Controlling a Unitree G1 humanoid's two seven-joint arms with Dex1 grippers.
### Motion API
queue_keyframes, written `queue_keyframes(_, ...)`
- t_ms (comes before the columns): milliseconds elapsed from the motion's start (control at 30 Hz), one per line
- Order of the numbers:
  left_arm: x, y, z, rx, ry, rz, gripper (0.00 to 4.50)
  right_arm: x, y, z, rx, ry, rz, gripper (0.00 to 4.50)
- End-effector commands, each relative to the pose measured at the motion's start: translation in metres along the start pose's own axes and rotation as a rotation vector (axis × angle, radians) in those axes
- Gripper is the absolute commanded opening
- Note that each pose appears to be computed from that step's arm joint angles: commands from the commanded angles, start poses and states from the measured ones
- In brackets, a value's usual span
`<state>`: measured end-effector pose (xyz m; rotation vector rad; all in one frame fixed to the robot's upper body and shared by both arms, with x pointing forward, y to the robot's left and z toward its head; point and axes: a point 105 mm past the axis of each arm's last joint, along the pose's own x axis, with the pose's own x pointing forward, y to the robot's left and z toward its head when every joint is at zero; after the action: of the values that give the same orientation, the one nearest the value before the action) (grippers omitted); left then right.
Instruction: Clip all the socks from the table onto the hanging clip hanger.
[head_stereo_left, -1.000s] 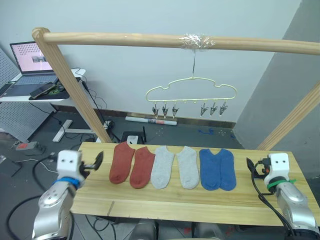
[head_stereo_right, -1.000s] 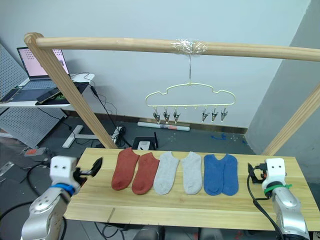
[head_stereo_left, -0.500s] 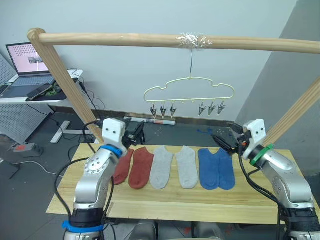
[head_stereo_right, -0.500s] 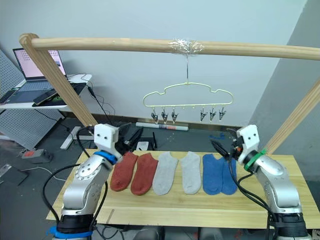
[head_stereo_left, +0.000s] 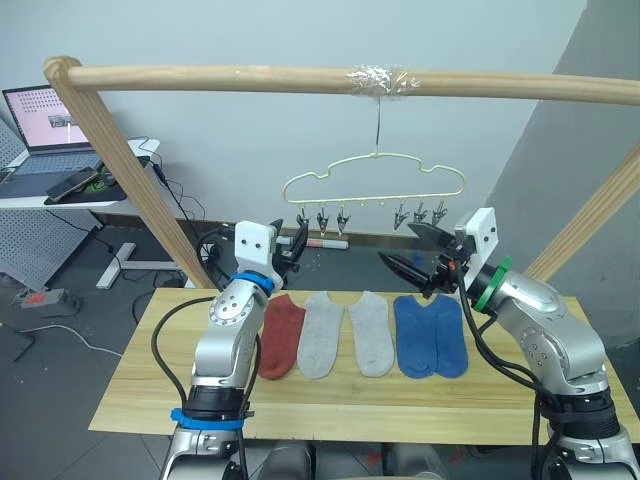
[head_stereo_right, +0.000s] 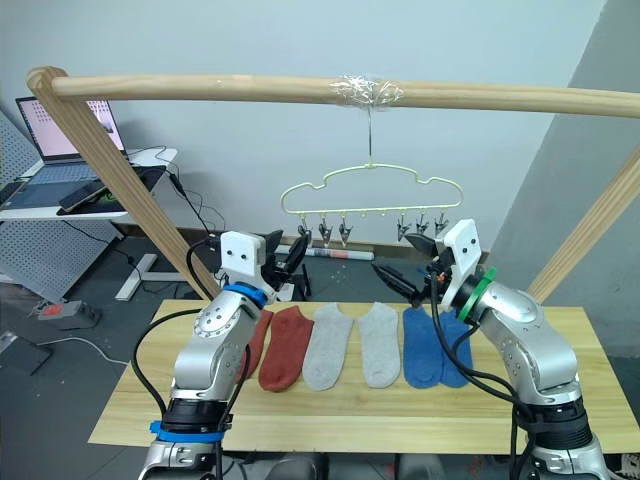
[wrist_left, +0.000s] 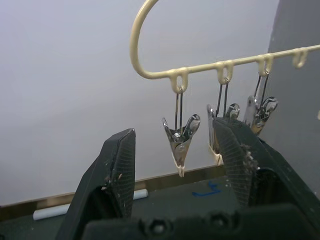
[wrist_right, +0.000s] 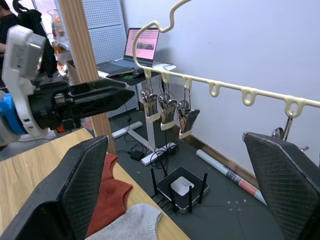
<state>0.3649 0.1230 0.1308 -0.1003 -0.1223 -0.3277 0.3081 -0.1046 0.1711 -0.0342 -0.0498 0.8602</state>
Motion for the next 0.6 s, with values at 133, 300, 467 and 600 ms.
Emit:
queue_keyframes(133, 0.012, -0.006, 0.013, 0.020, -0.082, 0.017, 2.69, 0.001, 0.011, 0.018, -0.022, -0.047, 0.036, 4.50)
queue_keyframes(300, 0.016, -0.001, 0.017, 0.037, -0.107, 0.054, 2.69, -0.001, 0.013, 0.021, -0.021, -0.045, 0.041, 4.50)
queue_keyframes(467, 0.019, 0.001, 0.017, 0.038, -0.112, 0.054, 2.69, -0.001, 0.016, 0.023, -0.016, -0.050, 0.042, 4.50)
queue_keyframes(600, 0.021, 0.002, 0.016, 0.039, -0.110, 0.053, 2.69, 0.001, 0.015, 0.026, -0.013, -0.056, 0.039, 4.50)
